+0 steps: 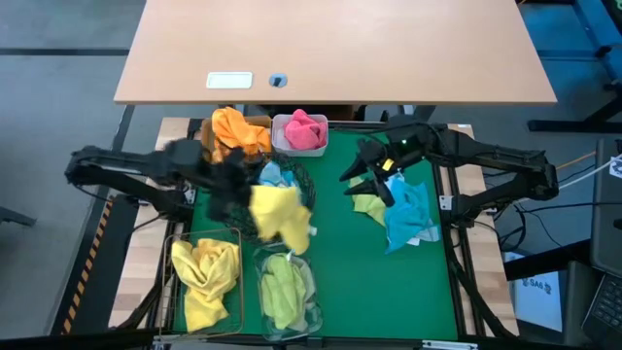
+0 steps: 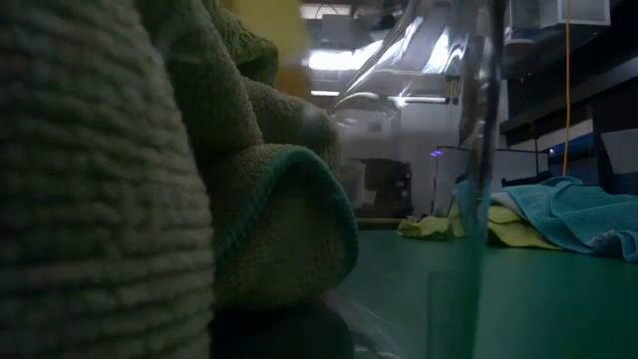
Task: Sort microfiber towel by color & place in baskets
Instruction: Put the yellow microfiber towel into the wire basket
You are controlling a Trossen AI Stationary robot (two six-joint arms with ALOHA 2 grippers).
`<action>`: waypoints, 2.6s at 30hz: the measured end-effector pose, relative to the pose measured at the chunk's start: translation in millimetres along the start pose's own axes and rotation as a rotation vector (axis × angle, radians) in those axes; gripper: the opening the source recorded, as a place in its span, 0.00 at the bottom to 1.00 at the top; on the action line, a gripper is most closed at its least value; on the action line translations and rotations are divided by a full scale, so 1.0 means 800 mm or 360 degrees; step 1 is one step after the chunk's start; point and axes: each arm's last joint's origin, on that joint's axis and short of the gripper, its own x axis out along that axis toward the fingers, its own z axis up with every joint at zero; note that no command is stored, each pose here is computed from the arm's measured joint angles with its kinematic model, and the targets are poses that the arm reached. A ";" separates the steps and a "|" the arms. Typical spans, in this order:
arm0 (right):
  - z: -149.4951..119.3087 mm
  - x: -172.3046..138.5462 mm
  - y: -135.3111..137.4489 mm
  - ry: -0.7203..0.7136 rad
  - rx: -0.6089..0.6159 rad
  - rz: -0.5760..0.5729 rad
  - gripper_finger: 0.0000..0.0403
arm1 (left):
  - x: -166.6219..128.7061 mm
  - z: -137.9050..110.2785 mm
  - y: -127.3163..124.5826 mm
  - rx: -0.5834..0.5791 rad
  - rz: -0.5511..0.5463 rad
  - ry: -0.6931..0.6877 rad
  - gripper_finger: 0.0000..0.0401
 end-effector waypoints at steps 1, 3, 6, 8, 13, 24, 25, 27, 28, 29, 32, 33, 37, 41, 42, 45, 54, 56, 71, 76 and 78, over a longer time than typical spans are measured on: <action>-0.003 0.000 0.000 0.0031 0.0018 -0.0012 0.49 | -0.010 0.003 -0.007 -0.0071 -0.0056 0.0008 0.01; -0.008 0.000 -0.001 0.0097 0.0055 -0.0041 0.49 | -0.031 0.007 -0.018 -0.0211 -0.0140 0.0032 0.01; -0.017 -0.001 -0.002 0.0200 0.0110 -0.0078 0.49 | -0.058 0.010 -0.033 -0.0409 -0.0265 0.0103 0.01; -0.022 -0.002 -0.002 0.0260 0.0141 -0.0096 0.49 | -0.073 0.008 -0.041 -0.0552 -0.0333 0.0195 0.01; -0.032 -0.004 -0.002 0.0388 0.0203 -0.0157 0.49 | -0.096 -0.007 -0.051 -0.0990 -0.0297 0.0452 0.01; -0.052 -0.010 0.000 0.0637 0.0328 -0.0188 0.49 | -0.111 -0.083 -0.040 -0.1443 0.0528 0.1222 0.01; -0.054 -0.011 0.000 0.0669 0.0341 -0.0204 0.49 | -0.109 -0.089 -0.040 -0.1464 0.0607 0.1285 0.01; -0.058 -0.013 0.000 0.0721 0.0357 -0.0242 0.49 | -0.106 -0.101 -0.040 -0.1489 0.0731 0.1388 0.01; -0.060 -0.014 0.000 0.0746 0.0363 -0.0264 0.49 | -0.103 -0.106 -0.041 -0.1495 0.0777 0.1432 0.01; -0.062 -0.015 -0.001 0.0769 0.0367 -0.0288 0.49 | -0.099 -0.111 -0.042 -0.1486 0.0807 0.1469 0.01; -0.066 -0.017 -0.001 0.0829 0.0382 -0.0338 0.49 | -0.084 -0.127 -0.047 -0.1443 0.0878 0.1567 0.01; -0.067 -0.018 -0.001 0.0843 0.0384 -0.0349 0.49 | -0.078 -0.133 -0.048 -0.1442 0.0913 0.1596 0.02; -0.069 -0.019 0.000 0.0875 0.0385 -0.0356 0.49 | -0.059 -0.160 -0.054 -0.1421 0.1054 0.1723 0.02; -0.069 -0.019 0.000 0.0879 0.0341 -0.0344 0.49 | -0.043 -0.185 -0.057 -0.1422 0.1174 0.1868 0.05; -0.069 -0.019 0.000 0.0880 0.0330 -0.0340 0.49 | -0.040 -0.191 -0.058 -0.1437 0.1213 0.1903 0.07; -0.069 -0.019 0.000 0.0883 0.0305 -0.0333 0.49 | -0.033 -0.206 -0.059 -0.1492 0.1298 0.2015 0.13; -0.071 -0.020 0.000 0.0913 0.0280 -0.0324 0.49 | -0.011 -0.241 -0.057 -0.1452 0.1433 0.2112 0.30; -0.071 -0.020 0.000 0.0910 0.0278 -0.0324 0.49 | -0.007 -0.245 -0.057 -0.1468 0.1423 0.2140 0.32; -0.071 -0.020 0.000 0.0912 0.0279 -0.0325 0.49 | -0.021 -0.213 -0.065 -0.1644 0.1291 0.1994 0.34; -0.071 -0.020 0.000 0.0912 0.0279 -0.0325 0.49 | -0.032 -0.189 -0.070 -0.1627 0.1146 0.1780 0.34; -0.071 -0.020 0.000 0.0912 0.0279 -0.0325 0.49 | -0.036 -0.180 -0.073 -0.1641 0.1056 0.1733 0.34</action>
